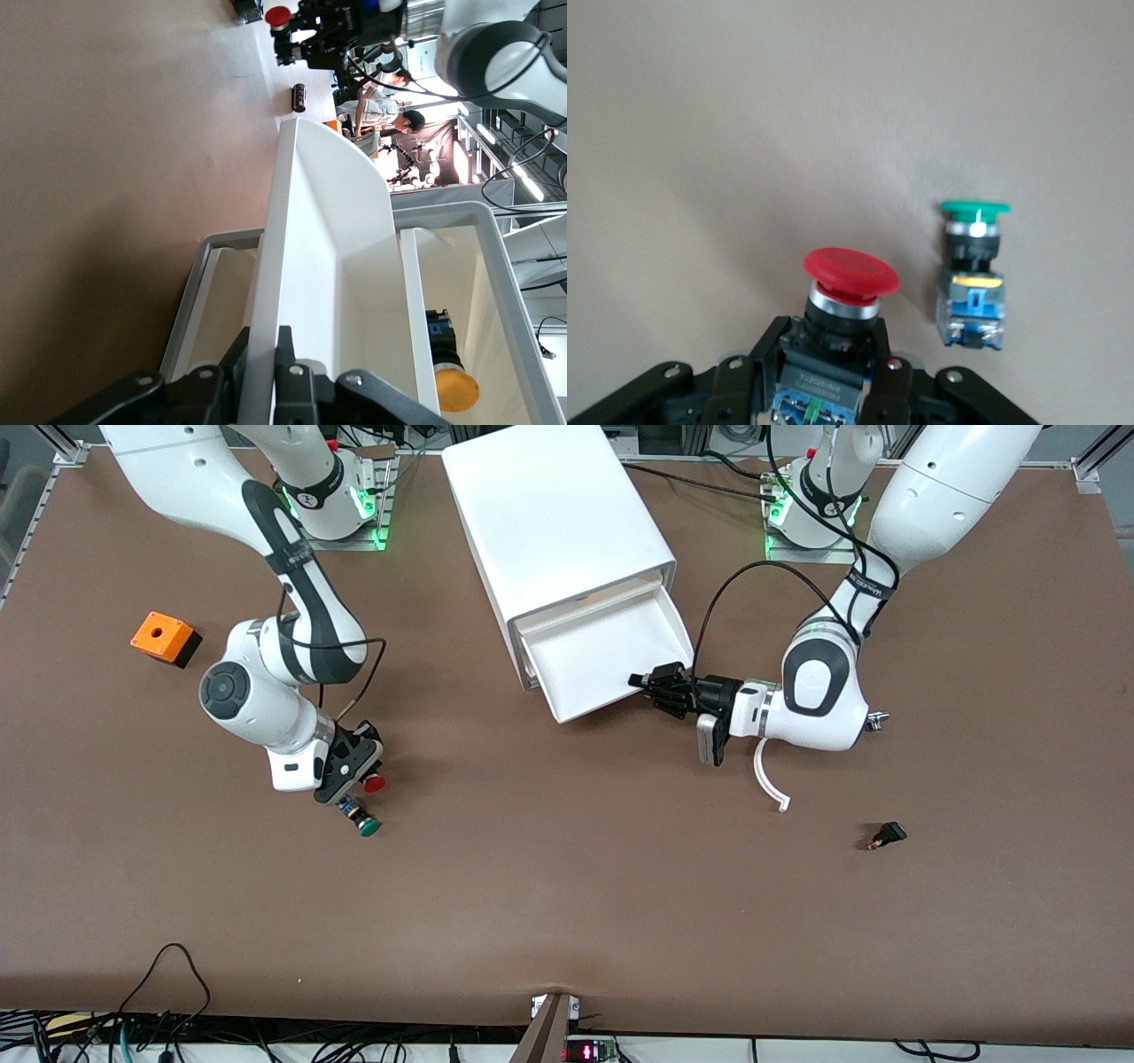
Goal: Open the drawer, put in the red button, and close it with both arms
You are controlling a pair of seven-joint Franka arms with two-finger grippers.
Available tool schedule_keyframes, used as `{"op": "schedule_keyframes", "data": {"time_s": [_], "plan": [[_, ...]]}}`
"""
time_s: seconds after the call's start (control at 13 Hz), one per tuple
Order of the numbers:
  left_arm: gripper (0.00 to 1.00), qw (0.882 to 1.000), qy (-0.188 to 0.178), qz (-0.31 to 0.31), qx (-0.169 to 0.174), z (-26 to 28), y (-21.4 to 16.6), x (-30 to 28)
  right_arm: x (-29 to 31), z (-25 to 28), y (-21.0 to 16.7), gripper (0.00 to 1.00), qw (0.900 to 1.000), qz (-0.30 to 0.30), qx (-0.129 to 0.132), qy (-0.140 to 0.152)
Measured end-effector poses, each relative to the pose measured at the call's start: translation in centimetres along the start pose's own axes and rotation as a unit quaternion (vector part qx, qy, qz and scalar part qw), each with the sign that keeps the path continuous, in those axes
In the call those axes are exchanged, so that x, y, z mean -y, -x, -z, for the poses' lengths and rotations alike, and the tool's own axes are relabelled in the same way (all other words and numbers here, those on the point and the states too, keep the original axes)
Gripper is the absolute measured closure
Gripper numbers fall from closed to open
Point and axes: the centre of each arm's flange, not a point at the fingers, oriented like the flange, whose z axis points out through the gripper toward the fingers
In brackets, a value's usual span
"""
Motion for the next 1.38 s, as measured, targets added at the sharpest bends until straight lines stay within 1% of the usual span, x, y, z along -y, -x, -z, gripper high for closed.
{"op": "schedule_keyframes", "data": {"time_s": [0.08,0.23,0.31,0.46,0.61,0.69,0.77,0.92,1.0,1.23,1.38], "plan": [[0.87,1.000,0.000,0.000,-0.001,0.0,-0.1,0.0,0.0,1.7,-0.9,0.59,1.000,0.014,0.002,0.002],[0.72,1.000,-0.003,-0.008,-0.007,0.7,-0.9,-0.3,-0.3,5.9,-3.5,0.59,0.999,0.044,0.009,0.009],[0.61,1.000,-0.007,-0.015,-0.009,1.2,-1.4,-0.5,-0.3,8.2,-4.9,0.59,0.998,0.056,0.010,0.011],[0.39,0.999,-0.022,-0.030,0.002,2.6,-2.6,-1.1,0.6,12.2,-7.7,0.59,0.997,0.078,0.006,0.013],[0.17,0.999,-0.028,-0.018,0.026,4.2,-3.6,-2.2,3.0,14.6,-10.3,0.59,0.994,0.105,0.003,0.012],[0.06,0.998,-0.036,-0.007,0.041,5.3,-4.3,-3.0,4.7,15.4,-11.6,0.59,0.992,0.122,0.006,0.010],[0.00,0.997,-0.047,0.009,0.057,6.5,-5.0,-4.1,6.6,15.9,-12.8,0.59,0.990,0.140,0.010,0.010],[0.00,0.993,-0.065,0.047,0.083,8.8,-6.1,-6.4,9.8,16.8,-14.8,0.59,0.985,0.171,0.005,0.011],[0.00,0.991,-0.076,0.060,0.089,9.9,-6.4,-7.2,11.3,17.1,-15.6,0.59,0.981,0.194,0.002,0.011],[0.00,0.985,-0.110,0.083,0.102,12.3,-6.9,-9.0,17.6,16.7,-18.1,0.59,0.960,0.279,0.002,0.008],[0.00,0.980,-0.137,0.102,0.098,14.1,-7.2,-10.2,21.6,16.4,-19.3,0.59,0.947,0.320,0.010,0.018]]}}
